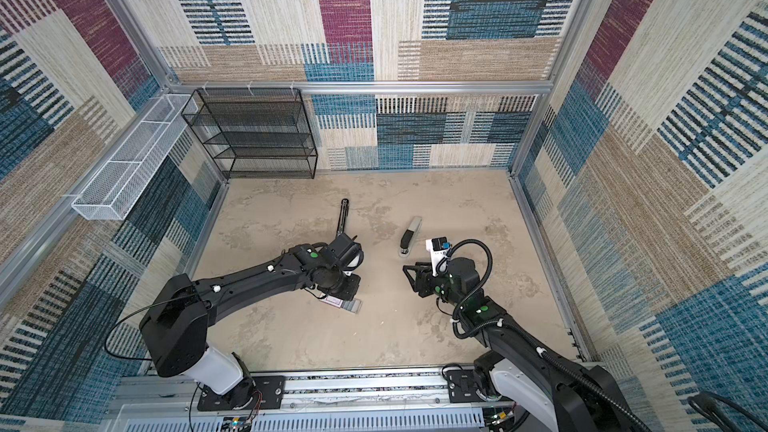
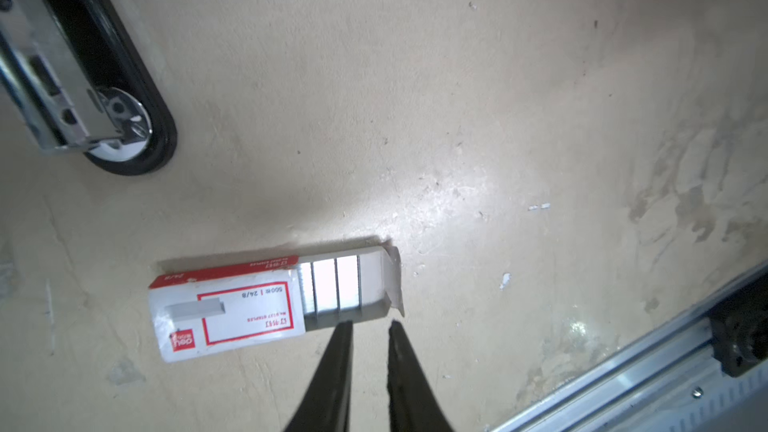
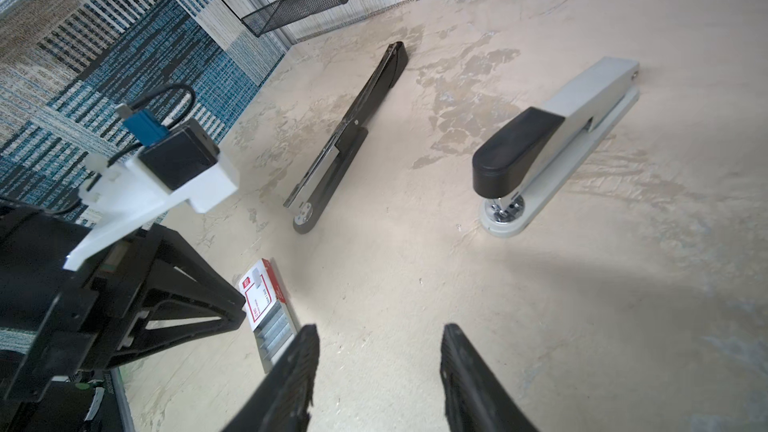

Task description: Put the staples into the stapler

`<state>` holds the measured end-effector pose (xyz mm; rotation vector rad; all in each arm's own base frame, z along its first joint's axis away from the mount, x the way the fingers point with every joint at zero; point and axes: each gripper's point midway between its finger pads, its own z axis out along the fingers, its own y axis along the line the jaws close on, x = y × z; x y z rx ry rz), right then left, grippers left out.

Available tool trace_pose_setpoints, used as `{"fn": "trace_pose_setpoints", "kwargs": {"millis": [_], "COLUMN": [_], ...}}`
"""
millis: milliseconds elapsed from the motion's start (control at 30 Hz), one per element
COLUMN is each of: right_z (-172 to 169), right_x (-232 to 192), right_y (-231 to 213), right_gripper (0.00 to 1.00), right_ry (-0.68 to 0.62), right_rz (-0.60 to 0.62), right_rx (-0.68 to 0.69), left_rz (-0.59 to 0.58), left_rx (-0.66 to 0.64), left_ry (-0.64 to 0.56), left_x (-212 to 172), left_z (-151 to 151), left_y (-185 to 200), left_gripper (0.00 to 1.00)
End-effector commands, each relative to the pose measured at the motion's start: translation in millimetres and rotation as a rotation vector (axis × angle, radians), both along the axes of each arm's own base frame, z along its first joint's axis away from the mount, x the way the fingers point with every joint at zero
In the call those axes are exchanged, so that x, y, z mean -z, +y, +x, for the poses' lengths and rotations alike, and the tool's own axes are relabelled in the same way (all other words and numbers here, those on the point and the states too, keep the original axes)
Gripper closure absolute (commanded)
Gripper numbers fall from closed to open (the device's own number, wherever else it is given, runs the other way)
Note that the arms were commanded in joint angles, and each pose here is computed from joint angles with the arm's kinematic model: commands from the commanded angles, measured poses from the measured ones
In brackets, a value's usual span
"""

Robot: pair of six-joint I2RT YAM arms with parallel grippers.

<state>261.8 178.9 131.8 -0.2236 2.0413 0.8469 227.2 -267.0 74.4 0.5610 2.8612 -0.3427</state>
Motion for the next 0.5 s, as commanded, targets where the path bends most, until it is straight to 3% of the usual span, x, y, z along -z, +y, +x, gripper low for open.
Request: {"fn": "trace_pose_setpoints", "kwargs": {"millis": [0,467], "right_z": [-1,-2], "right_x": [-1,4], "right_y": [1,-1], "right_gripper": [0.49,0.48], "right_ry": [-0.01,-0.002], "right_rz": [0.012,0.018], "right_rx": [-0.003,0.009], "left_rz": [0.02,0.082], "left_rx": [-0.031,-0.037], "left_ry": [0.061,0.11], "left_x": [12,31], "left_z": [-9,-21], "left_y": [1,5], "left_gripper": [0.8,0.77]}}
